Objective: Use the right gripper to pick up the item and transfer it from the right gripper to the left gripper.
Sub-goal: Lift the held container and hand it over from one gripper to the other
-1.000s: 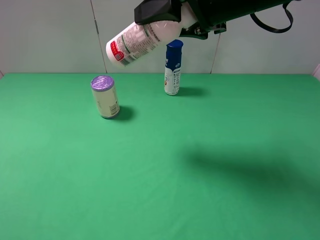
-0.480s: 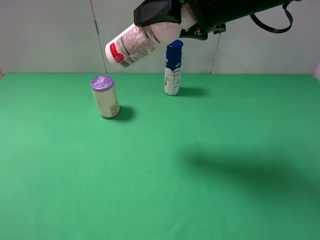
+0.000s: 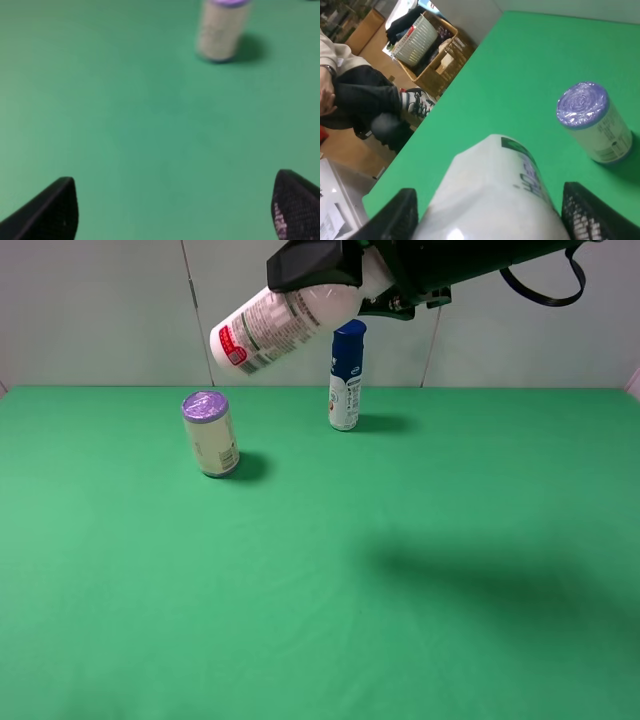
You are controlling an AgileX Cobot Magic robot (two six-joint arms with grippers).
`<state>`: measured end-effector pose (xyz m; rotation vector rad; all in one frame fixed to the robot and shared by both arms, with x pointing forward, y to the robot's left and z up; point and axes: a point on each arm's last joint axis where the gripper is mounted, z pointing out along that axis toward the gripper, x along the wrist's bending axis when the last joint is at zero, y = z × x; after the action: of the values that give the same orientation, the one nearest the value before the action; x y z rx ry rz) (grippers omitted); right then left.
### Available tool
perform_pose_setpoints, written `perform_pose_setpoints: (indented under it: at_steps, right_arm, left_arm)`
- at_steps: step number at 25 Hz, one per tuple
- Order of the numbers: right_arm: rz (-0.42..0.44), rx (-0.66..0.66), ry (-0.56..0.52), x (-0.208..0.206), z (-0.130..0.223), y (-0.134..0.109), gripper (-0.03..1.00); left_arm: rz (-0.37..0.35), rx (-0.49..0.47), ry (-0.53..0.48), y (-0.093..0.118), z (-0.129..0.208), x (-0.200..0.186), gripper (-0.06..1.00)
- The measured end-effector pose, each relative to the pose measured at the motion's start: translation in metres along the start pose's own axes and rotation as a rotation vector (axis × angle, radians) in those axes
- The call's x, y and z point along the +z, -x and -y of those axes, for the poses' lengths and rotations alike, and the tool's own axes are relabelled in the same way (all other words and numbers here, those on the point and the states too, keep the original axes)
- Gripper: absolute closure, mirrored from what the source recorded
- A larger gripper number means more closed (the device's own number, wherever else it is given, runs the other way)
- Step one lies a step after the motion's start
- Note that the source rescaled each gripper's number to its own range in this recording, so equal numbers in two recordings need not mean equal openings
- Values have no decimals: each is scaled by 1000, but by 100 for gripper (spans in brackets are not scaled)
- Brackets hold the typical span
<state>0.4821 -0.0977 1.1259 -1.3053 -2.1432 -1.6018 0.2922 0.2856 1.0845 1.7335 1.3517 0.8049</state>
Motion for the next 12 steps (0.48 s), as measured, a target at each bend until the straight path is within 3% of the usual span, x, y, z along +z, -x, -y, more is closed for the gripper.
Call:
perform_pose_setpoints:
  at_steps: [6, 12]
  right_arm:
    - [-24, -16, 7, -2, -5, -6, 91]
    - [-49, -45, 30, -7, -16, -15, 91]
  left_arm:
    - [158, 164, 4, 6, -44, 37, 41]
    - [309, 187, 72, 14, -80, 61, 41]
